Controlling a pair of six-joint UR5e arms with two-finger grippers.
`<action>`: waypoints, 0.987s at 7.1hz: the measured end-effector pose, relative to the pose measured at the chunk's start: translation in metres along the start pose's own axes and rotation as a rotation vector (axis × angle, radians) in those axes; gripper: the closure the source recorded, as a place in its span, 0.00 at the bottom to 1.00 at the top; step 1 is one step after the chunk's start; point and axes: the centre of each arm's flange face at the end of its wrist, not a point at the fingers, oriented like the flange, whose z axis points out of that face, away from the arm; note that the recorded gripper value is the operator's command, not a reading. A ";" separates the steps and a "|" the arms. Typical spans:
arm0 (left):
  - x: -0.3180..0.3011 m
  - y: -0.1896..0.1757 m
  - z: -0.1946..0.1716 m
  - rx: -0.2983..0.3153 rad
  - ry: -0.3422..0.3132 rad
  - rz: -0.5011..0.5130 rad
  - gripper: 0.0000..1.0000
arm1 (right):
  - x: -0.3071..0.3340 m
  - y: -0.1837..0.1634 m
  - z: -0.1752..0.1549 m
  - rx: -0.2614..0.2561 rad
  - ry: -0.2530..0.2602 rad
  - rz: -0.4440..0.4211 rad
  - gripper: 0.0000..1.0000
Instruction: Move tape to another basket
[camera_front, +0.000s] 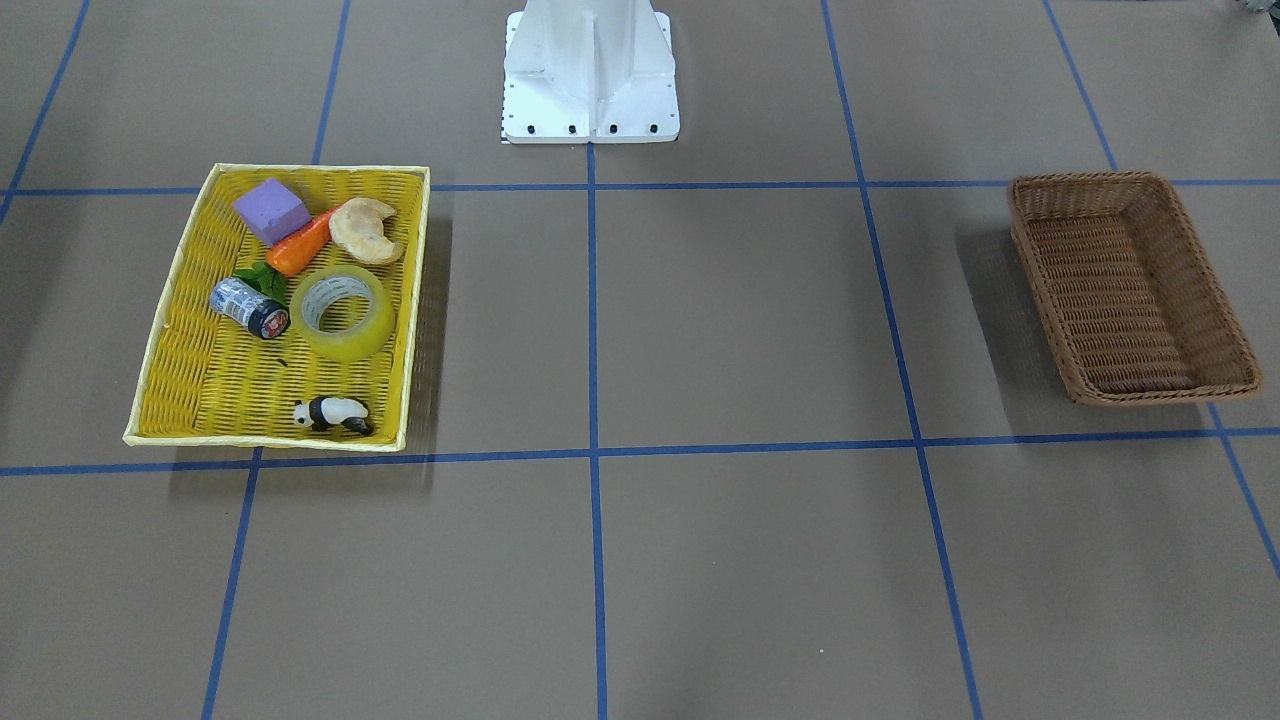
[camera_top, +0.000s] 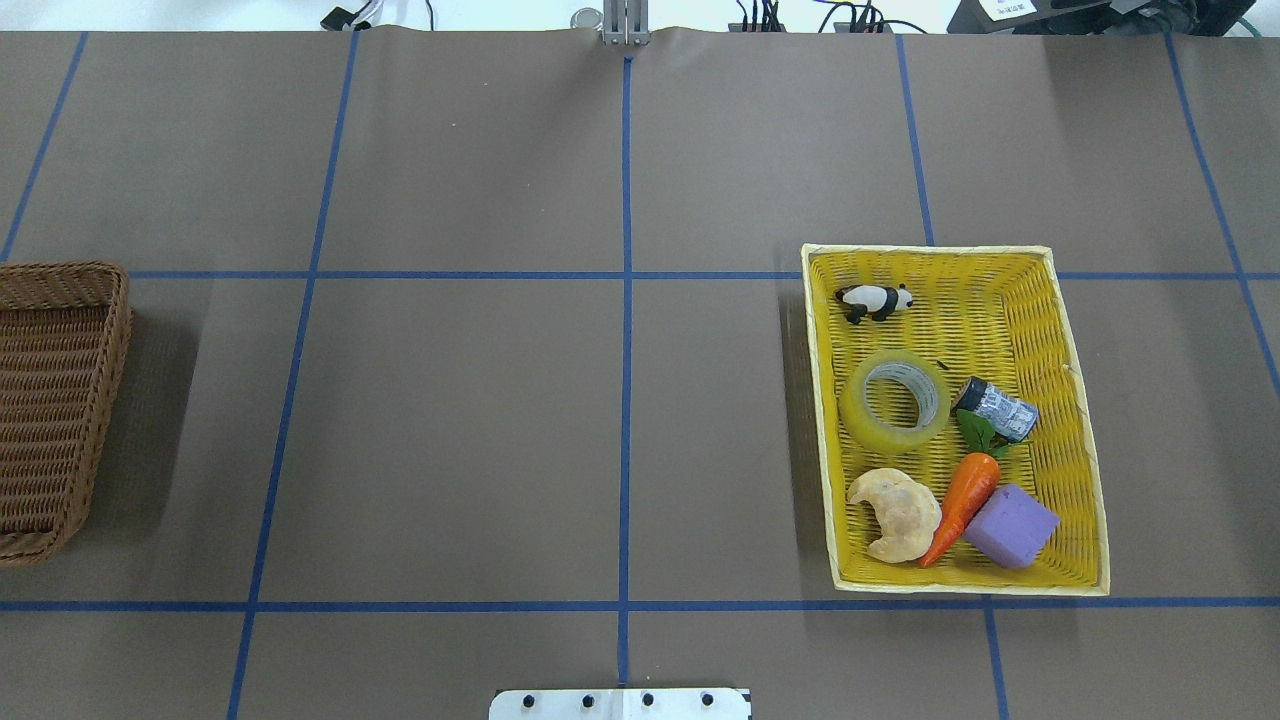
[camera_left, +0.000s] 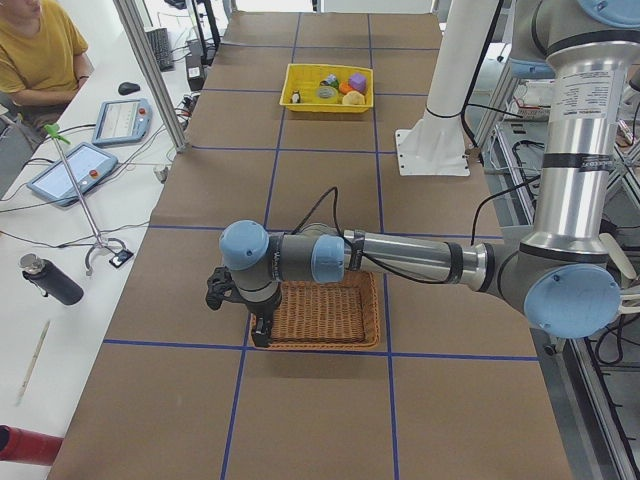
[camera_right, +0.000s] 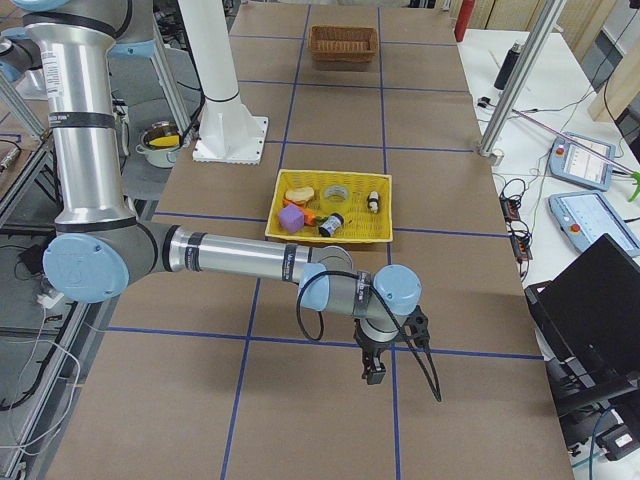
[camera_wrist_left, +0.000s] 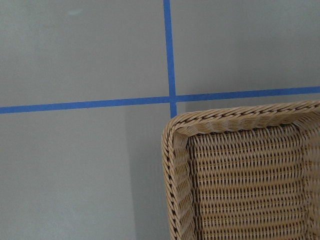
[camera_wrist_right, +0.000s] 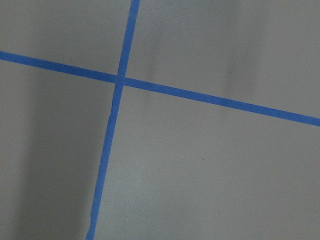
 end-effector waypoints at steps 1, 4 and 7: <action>0.001 0.000 -0.001 0.001 -0.001 0.001 0.01 | 0.000 0.000 0.000 0.000 0.000 0.000 0.00; 0.006 0.000 -0.006 0.013 -0.002 0.008 0.01 | -0.002 -0.002 -0.003 0.006 0.002 -0.005 0.00; 0.018 -0.001 -0.017 0.035 0.000 0.025 0.01 | -0.023 -0.012 -0.031 0.059 0.022 -0.053 0.00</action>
